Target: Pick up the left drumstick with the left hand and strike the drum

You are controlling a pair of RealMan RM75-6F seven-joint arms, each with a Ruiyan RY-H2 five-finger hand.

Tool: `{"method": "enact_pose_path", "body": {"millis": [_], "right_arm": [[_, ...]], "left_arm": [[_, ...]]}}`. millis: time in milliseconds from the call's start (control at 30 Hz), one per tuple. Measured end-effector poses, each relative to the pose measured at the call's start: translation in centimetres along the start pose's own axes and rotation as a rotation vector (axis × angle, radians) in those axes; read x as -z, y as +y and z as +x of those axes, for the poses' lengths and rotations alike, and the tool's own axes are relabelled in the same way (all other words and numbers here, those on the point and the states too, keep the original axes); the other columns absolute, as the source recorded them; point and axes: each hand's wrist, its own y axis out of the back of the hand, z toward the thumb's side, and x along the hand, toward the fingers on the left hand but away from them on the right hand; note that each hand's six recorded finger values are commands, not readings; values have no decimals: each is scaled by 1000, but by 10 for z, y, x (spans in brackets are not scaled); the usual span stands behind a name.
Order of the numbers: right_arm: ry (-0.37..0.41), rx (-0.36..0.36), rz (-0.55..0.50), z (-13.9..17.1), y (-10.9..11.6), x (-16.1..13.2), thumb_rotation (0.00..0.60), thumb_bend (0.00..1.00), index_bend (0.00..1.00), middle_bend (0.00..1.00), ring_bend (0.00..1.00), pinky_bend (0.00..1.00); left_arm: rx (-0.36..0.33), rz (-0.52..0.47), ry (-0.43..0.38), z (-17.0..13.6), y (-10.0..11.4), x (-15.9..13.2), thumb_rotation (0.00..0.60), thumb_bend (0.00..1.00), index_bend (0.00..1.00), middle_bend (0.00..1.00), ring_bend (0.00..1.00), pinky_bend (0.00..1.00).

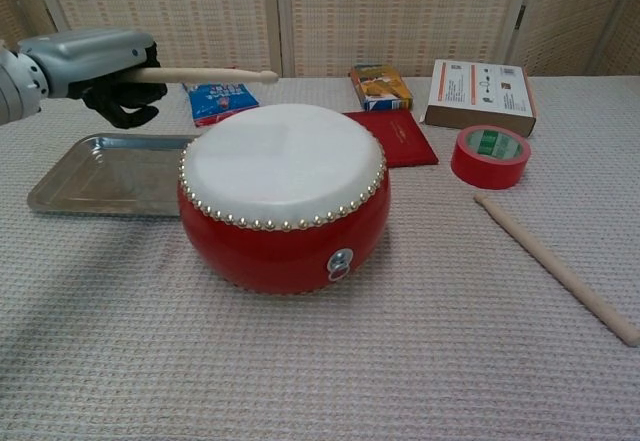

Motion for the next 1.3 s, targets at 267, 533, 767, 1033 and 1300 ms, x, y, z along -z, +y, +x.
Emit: {"method": "enact_pose_path", "body": {"millis": [267,533,767,1033,1300], "right_arm": [[-27,-121,4,0,-20,1,600,117,73,54,0,0],[-38,-155,1,0,-24,1,600,117,72,54,0,0],[-41,-149,-2,0,-23,2,600,117,72,54,0,0],[-51,-138,0,0,-21,5,600,117,72,54,0,0],[-56,-146,2,-1,-25,5,600,117,72,54,0,0]], "left_arm": [[34,255,-16,2,-25,0,600,607,1000,1000,987,1000],[6,200,-2,2,-16,-1,600,606,1000,1000,987,1000],[-59,-18,89,8,18,27,600,607,1000,1000,982,1000],[-32,22,241,24,8,84,600,605,983,1000,933,1000],[72,74,305,40,-26,109,600,604,911,953,840,986]]}}
